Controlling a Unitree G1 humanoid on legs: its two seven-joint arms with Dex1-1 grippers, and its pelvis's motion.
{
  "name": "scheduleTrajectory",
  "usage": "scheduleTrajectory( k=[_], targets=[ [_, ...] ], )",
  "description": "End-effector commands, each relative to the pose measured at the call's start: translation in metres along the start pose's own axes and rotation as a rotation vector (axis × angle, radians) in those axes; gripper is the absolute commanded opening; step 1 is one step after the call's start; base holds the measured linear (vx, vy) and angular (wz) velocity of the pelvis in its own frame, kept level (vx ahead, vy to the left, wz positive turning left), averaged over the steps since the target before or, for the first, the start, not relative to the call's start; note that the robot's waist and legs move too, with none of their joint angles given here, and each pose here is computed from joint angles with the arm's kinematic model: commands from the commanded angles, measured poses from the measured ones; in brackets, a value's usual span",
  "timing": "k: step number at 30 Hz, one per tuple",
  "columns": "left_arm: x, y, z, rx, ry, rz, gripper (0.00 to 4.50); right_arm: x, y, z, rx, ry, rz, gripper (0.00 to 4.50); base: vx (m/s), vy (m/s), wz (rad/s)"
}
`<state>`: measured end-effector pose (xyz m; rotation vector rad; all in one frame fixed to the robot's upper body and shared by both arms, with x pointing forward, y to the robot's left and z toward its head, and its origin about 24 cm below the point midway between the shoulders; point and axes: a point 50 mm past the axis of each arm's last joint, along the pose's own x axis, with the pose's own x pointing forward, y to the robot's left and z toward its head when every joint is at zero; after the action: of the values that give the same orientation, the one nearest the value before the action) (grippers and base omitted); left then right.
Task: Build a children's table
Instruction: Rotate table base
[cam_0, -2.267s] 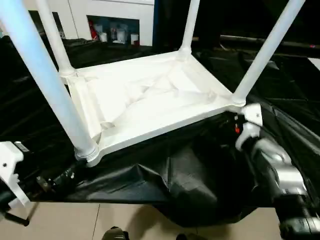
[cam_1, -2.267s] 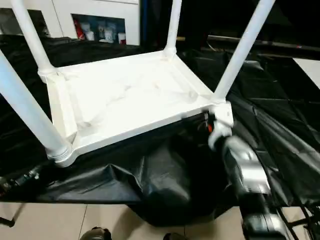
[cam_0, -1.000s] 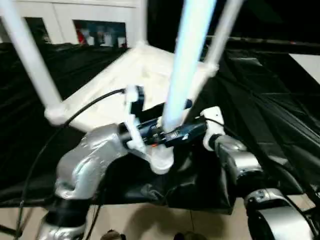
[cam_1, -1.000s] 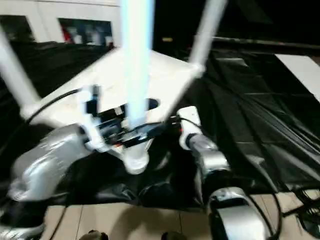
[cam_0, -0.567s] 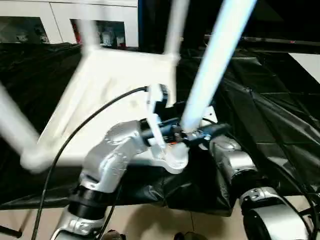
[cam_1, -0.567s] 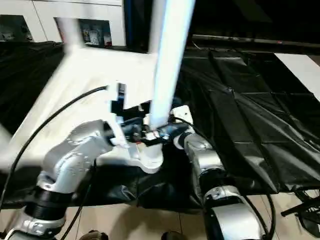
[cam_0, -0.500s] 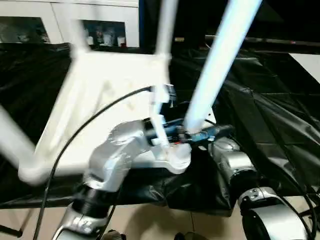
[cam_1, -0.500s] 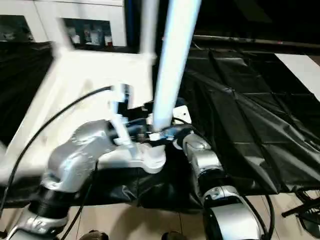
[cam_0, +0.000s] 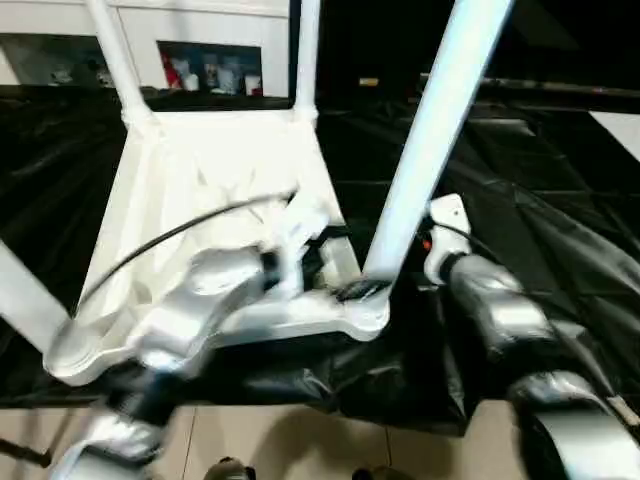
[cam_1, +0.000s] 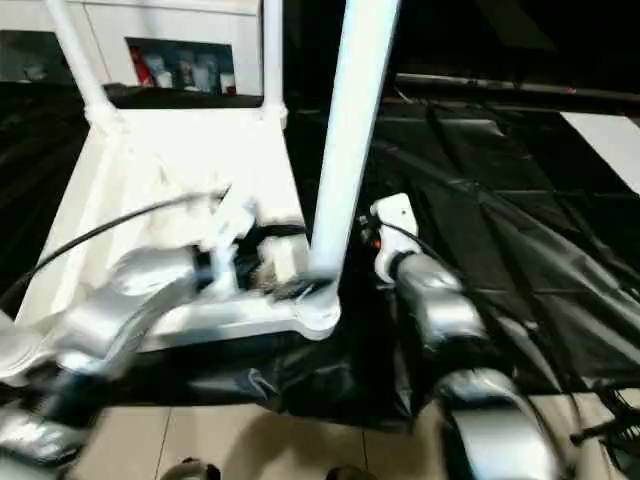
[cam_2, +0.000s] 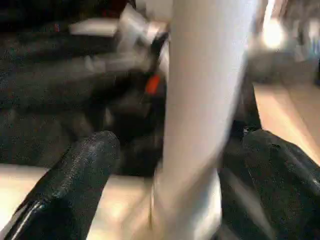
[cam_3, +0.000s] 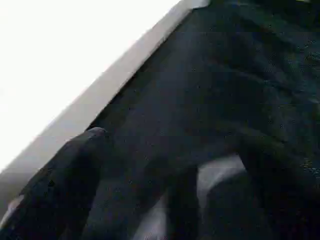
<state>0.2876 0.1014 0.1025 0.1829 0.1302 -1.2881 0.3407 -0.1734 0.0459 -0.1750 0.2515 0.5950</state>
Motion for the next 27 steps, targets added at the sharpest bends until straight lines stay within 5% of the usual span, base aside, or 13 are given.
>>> scheduleTrajectory(
  k=[1,9,15,27],
  targets=[
    [-0.002,-0.004,-0.003,0.033,0.057,-0.060,4.15,-0.011,0.001,0.003,-0.075,0.017,0.104,4.50,0.000,0.000,0.00],
    [-0.003,-0.005,-0.023,0.119,0.205,-0.095,3.73,-0.061,-0.004,0.014,-0.163,0.066,0.278,4.50,0.000,0.000,0.00],
    [-0.002,-0.005,-0.035,0.141,0.299,-0.092,3.08,-0.097,0.004,0.030,-0.187,0.131,0.426,4.50,0.000,0.000,0.00],
    [-0.008,0.007,-0.044,0.126,0.358,-0.040,2.08,-0.115,0.021,0.034,-0.141,0.219,0.576,4.50,0.000,0.000,0.00]
  ],
)
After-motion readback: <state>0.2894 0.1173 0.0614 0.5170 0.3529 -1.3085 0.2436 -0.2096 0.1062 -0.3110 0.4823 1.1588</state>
